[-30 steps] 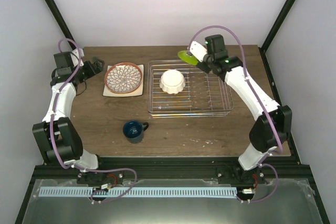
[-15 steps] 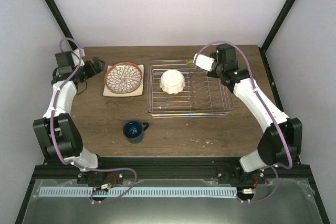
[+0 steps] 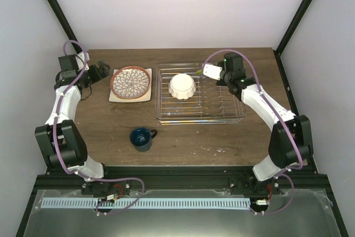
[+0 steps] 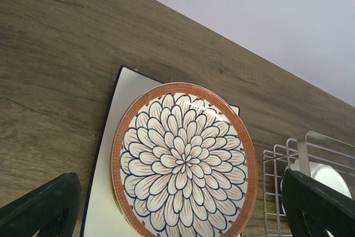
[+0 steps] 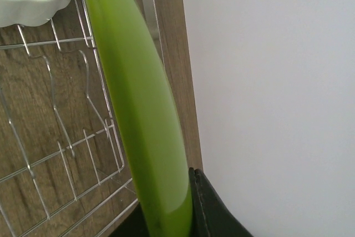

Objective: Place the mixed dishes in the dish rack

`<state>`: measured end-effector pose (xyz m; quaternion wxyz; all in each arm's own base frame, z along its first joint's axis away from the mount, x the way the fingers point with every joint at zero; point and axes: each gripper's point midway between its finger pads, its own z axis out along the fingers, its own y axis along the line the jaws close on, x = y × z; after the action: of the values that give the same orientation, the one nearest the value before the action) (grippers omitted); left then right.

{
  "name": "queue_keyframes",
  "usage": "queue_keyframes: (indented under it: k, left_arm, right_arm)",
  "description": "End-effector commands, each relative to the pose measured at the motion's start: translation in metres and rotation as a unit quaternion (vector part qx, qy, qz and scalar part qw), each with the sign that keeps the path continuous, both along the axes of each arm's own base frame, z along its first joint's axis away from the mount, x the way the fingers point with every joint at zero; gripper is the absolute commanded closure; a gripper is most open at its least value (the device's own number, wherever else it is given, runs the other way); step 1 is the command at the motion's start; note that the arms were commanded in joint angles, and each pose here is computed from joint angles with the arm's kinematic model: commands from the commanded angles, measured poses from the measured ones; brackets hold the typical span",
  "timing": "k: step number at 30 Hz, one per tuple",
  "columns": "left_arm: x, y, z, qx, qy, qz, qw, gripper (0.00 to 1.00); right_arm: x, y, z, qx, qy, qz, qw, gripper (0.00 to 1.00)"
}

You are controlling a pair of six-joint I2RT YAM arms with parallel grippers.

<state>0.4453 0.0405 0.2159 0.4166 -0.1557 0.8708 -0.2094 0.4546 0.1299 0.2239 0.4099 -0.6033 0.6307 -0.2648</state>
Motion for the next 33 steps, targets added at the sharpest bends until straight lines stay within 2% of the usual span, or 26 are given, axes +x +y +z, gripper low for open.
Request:
queue_keyframes:
  k: [1,15,16,18,20,30,33]
  left_arm:
    - [0.0,0.005,0.008,0.013,-0.006,0.004,1.0,0.0]
    - [-0.002,0.012,-0.004,0.021,0.015,0.016,1.0,0.0]
    - [-0.003,0.012,-0.006,0.021,0.018,0.017,0.999,0.0]
    - [-0.004,0.013,-0.01,0.018,0.024,0.018,0.999,0.0]
    - [-0.005,0.013,-0.014,0.015,0.028,0.019,0.999,0.0]
    - [-0.004,0.013,-0.019,0.012,0.036,0.018,0.999,0.0]
    - [-0.005,0.018,-0.033,0.02,0.055,0.026,0.998,0.0]
  right_arm:
    - [0.014,0.003,0.007,0.004,-0.037,0.002,0.999,0.99]
    - [0.027,-0.001,-0.028,-0.004,-0.024,-0.008,1.0,0.98]
    - [0.027,-0.001,-0.031,-0.004,-0.021,-0.01,1.0,0.96]
    - [0.028,-0.002,-0.035,-0.003,-0.02,-0.012,1.0,0.84]
    - [0.029,-0.003,-0.04,-0.004,-0.017,-0.014,1.0,0.78]
    - [0.036,-0.008,-0.033,0.006,-0.022,-0.024,0.999,0.75]
    - [0.024,0.0,-0.025,0.025,-0.003,-0.009,1.0,0.68]
